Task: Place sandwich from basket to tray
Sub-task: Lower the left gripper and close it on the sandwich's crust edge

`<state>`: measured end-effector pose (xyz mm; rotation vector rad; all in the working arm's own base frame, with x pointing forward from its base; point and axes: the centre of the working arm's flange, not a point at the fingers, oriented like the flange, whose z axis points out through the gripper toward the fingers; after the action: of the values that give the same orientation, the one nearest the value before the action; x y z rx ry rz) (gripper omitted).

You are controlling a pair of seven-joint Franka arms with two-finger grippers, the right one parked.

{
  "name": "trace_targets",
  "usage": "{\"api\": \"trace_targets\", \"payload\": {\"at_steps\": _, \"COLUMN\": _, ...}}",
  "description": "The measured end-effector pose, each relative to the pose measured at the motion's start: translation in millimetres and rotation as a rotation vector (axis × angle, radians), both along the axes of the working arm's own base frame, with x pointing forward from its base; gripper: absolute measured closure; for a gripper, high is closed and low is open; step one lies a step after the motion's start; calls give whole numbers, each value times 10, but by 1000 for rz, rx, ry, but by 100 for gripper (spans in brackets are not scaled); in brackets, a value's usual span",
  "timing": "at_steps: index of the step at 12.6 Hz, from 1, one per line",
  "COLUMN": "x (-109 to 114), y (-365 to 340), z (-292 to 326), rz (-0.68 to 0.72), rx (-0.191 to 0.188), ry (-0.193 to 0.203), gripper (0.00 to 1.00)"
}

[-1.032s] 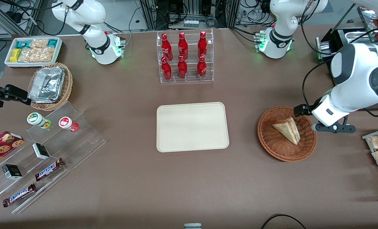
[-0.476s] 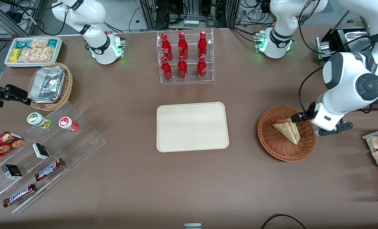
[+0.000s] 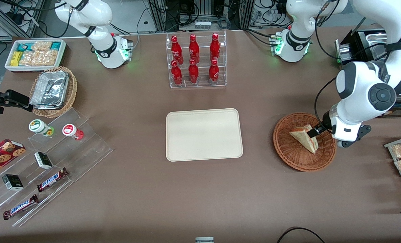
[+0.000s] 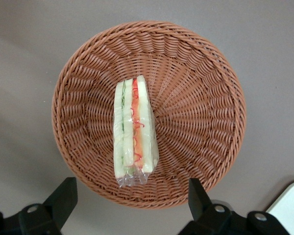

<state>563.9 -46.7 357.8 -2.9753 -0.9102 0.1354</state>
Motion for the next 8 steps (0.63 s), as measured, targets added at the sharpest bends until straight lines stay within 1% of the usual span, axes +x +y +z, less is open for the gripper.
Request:
{"api": "trace_targets", "payload": {"at_steps": 4, "x": -118, "y": 4, "z": -341, "rz": 76, "rx": 1, "ry": -35, "gripper": 0}}
{"api": "trace_targets", "payload": {"at_steps": 8, "x": -175, "y": 6, "z": -648, "rz": 111, "rx": 1, "ry": -27, "gripper": 0}}
